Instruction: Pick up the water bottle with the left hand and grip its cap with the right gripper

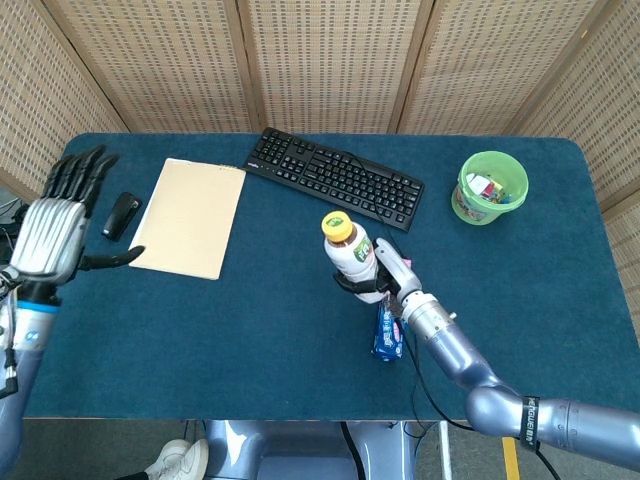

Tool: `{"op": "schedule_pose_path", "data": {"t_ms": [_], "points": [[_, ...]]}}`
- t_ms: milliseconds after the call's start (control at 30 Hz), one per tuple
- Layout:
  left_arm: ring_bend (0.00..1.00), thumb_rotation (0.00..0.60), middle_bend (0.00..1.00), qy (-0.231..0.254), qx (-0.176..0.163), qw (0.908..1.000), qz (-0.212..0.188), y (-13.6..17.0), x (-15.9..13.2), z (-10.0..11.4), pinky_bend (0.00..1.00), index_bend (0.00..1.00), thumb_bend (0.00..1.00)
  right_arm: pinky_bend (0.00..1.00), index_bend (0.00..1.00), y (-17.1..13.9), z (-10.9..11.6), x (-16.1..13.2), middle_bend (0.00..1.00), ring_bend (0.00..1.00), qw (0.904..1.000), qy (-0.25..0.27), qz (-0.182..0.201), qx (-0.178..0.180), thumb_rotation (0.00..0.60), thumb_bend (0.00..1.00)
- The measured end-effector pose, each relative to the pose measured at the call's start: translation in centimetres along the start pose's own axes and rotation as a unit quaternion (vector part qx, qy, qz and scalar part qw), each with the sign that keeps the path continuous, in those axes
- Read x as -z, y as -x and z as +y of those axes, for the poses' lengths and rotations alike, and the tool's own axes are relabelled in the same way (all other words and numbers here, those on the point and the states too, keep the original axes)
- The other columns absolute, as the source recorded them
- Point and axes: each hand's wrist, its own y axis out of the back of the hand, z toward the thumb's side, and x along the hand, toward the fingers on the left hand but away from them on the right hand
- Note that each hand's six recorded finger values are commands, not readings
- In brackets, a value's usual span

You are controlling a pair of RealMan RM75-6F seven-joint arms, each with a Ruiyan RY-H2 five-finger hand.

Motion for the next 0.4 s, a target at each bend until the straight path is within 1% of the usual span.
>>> {"op": "schedule_pose_path", "data": {"t_ms": [67, 167, 267, 400], "points": [[0.00, 0.600, 0.00, -0.007, 0.014, 0.9990, 0.041, 2.7, 2.7, -1.5, 0.00, 0.00, 0.00, 0.79, 0.65, 0.1, -0.4, -0.2, 0.67, 0.76, 1.0000, 0.004, 0.004, -0.004, 0.600, 0.49], [0.00, 0.600, 0.00, -0.010, 0.046, 0.9956, 0.081, 5.9, 5.0, -4.1, 0.00, 0.00, 0.00, 0.79, 0.65, 0.1, -0.6, -0.3, 0.67, 0.76, 1.0000, 0.004, 0.006, -0.007, 0.600, 0.49], [0.00, 0.600, 0.00, -0.012, 0.069, 0.9927, 0.098, 7.4, 6.1, -5.8, 0.00, 0.00, 0.00, 0.79, 0.65, 0.1, -0.8, -0.3, 0.67, 0.76, 0.9999, 0.005, 0.007, -0.008, 0.600, 0.49], [0.00, 0.600, 0.00, -0.019, 0.086, 0.9912, 0.098, 8.1, 6.6, -7.3, 0.00, 0.00, 0.00, 0.79, 0.65, 0.1, -1.0, -0.2, 0.67, 0.76, 0.9999, 0.009, 0.007, -0.010, 0.600, 0.49]]}}
